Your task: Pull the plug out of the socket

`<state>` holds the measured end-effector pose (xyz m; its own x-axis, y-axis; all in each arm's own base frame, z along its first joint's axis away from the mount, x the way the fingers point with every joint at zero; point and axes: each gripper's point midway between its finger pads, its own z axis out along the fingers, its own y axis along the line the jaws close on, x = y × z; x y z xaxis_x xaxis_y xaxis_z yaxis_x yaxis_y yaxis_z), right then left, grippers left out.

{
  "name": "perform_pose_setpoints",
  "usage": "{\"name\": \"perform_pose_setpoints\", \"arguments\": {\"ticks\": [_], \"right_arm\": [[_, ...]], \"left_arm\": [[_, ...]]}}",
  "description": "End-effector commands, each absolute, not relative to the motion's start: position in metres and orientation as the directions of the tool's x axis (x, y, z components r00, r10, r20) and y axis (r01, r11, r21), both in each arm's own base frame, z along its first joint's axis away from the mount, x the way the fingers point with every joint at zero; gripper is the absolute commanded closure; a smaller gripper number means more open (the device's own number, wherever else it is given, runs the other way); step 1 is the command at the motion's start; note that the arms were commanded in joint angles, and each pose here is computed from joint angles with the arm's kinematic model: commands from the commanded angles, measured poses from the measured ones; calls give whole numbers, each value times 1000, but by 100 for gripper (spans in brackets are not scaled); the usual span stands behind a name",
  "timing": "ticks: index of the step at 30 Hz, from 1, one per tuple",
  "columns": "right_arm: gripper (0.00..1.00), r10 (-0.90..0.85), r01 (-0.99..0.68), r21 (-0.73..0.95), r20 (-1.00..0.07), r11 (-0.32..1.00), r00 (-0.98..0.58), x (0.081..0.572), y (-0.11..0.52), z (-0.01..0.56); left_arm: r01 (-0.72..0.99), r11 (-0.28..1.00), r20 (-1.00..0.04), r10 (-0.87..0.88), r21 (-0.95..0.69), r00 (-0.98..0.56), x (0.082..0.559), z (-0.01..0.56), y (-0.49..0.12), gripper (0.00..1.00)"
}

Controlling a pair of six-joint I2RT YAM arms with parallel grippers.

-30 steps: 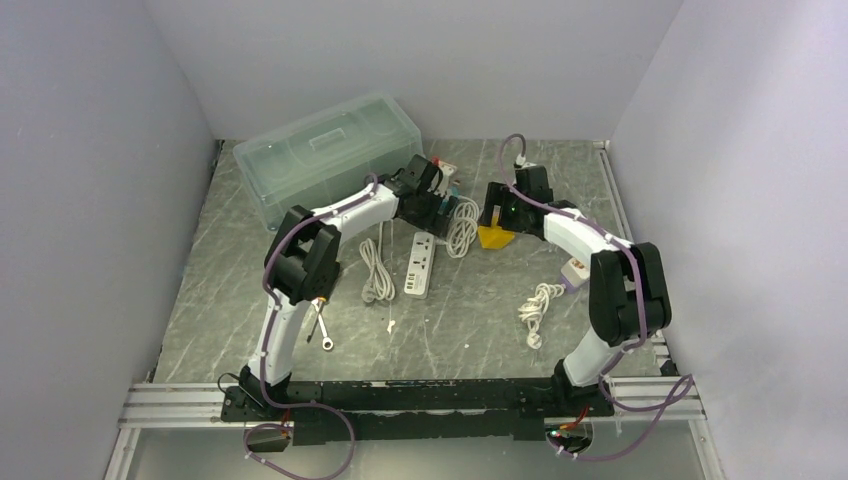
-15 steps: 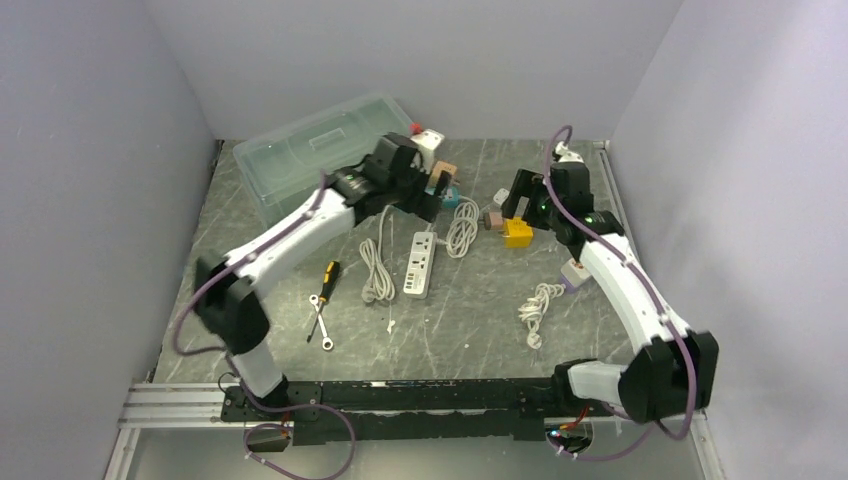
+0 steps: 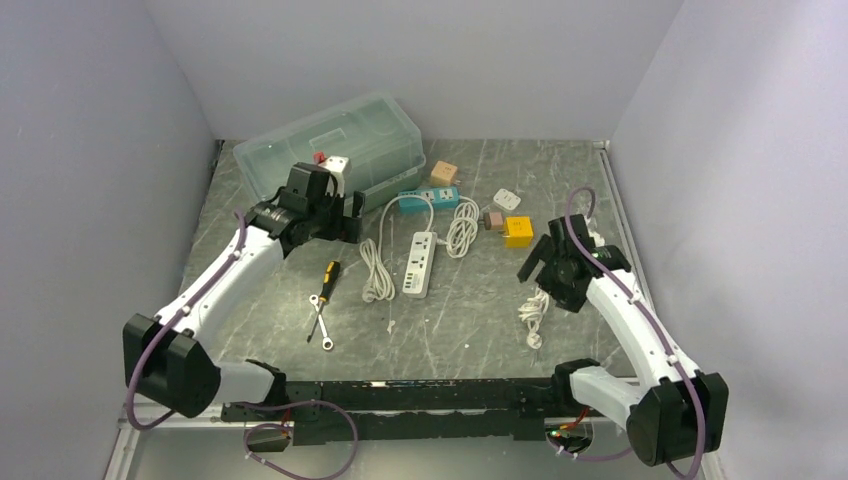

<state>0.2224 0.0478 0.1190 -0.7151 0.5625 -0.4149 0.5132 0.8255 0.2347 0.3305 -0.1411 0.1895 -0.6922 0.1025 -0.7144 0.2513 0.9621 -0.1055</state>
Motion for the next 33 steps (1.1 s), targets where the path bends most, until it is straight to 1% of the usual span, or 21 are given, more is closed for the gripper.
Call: {"name": "perform_pose_setpoints", "arguments": {"ticks": [1, 3, 5, 9, 14, 15, 19, 20, 24, 26, 28, 33], "right_arm": [[8, 653, 657, 135, -368, 742, -662, 201, 31, 97], [15, 657, 662, 123, -346, 739, -669, 201, 33, 90], [19, 655, 661, 115, -336, 741, -676, 204, 34, 81], [23, 645, 667, 61, -333, 742, -687, 209, 30, 58], [27, 610, 625, 51, -292, 779, -736, 218, 38, 41], [31, 604, 619, 51, -292, 784, -741, 219, 38, 38], [58, 585, 593, 58, -270, 803, -765, 221, 43, 25], [62, 581, 587, 64, -260, 807, -771, 221, 45, 22], [90, 590, 581, 109, -205, 806, -781, 214, 57, 16], [96, 600, 579, 162, -180, 799, -779, 210, 71, 20], [100, 608, 573, 211, -177, 792, -774, 205, 85, 27], [100, 621, 565, 277, -194, 778, -760, 193, 127, 41]], "left_arm": [[221, 973, -804, 79, -67, -590, 329, 227, -128, 0], [182, 982, -805, 73, -44, -588, 331, 229, -120, 0], [160, 986, -808, 62, -41, -586, 332, 231, -114, 0], [169, 983, -812, 37, -76, -583, 331, 233, -116, 0], [159, 984, -810, 29, -80, -586, 331, 232, -114, 0], [158, 984, -810, 26, -83, -586, 332, 232, -114, 0], [159, 983, -808, 16, -96, -589, 332, 231, -114, 0], [158, 983, -807, 15, -97, -590, 332, 231, -114, 0], [154, 983, -801, 11, -101, -599, 333, 228, -113, 0], [158, 981, -798, 8, -109, -603, 334, 226, -115, 0], [159, 980, -795, 5, -115, -607, 335, 225, -116, 0], [161, 978, -786, -3, -130, -618, 336, 222, -116, 0]]}}
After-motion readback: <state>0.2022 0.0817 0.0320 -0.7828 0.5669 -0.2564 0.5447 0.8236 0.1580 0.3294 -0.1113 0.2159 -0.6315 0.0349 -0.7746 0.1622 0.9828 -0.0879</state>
